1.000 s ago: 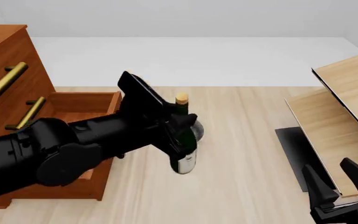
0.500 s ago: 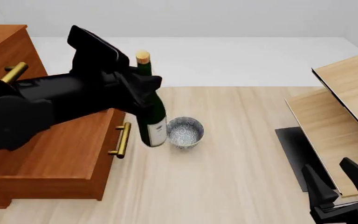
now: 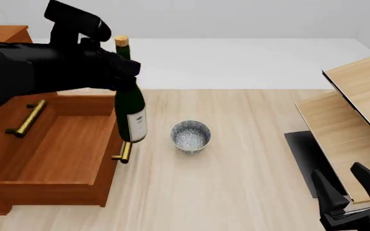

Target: Put the wine bottle in the bottom drawer of the cabinet.

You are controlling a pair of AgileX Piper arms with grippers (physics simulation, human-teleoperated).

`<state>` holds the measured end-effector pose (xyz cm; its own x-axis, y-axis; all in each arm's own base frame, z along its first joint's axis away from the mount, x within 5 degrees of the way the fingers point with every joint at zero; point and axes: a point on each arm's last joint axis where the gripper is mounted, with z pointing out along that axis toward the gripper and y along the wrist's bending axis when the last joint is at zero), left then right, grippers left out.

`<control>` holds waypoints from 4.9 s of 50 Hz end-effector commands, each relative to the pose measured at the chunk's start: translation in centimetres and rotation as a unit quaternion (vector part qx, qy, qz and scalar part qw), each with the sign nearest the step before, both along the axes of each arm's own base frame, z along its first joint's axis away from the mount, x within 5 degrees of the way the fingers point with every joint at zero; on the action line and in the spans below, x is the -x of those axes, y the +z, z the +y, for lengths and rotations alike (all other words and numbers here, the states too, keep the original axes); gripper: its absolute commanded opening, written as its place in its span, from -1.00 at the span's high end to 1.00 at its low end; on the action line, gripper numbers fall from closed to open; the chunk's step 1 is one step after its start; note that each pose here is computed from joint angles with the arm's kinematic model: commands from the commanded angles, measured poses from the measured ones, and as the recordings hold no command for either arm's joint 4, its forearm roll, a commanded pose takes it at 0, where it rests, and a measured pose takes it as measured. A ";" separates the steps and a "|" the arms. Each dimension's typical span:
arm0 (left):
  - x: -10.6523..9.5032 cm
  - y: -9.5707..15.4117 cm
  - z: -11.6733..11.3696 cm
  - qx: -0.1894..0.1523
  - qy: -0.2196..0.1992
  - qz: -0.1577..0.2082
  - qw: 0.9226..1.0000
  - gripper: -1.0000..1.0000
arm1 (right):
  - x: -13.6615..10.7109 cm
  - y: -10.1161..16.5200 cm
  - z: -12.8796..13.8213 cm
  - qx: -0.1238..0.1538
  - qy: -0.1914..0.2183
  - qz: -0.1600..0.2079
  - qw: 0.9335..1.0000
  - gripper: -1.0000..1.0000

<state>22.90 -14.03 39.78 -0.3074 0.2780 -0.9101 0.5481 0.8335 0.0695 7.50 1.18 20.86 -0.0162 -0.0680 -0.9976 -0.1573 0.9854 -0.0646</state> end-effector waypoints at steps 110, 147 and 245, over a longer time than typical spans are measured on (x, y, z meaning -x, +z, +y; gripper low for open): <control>-2.6 -3.4 9.5 -0.014 0.199 0.106 0.974 1.00 | 0.0 0.0 0.0 0.006 0.000 0.001 1.000 -1.00; -2.6 -5.9 10.0 -0.017 0.208 0.119 0.971 1.00 | 0.1 -0.1 0.0 0.007 0.000 0.001 1.000 -1.00; -6.4 -15.4 10.2 -0.031 0.231 0.203 0.951 1.00 | 0.1 -0.1 0.0 0.009 0.000 0.001 1.000 -1.00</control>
<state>29.08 -3.69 27.00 -0.6785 0.0465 -0.7332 0.1024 0.9942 -0.0318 7.43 1.17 20.79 -0.0194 -0.0863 -0.9961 -0.1575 0.9841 -0.0822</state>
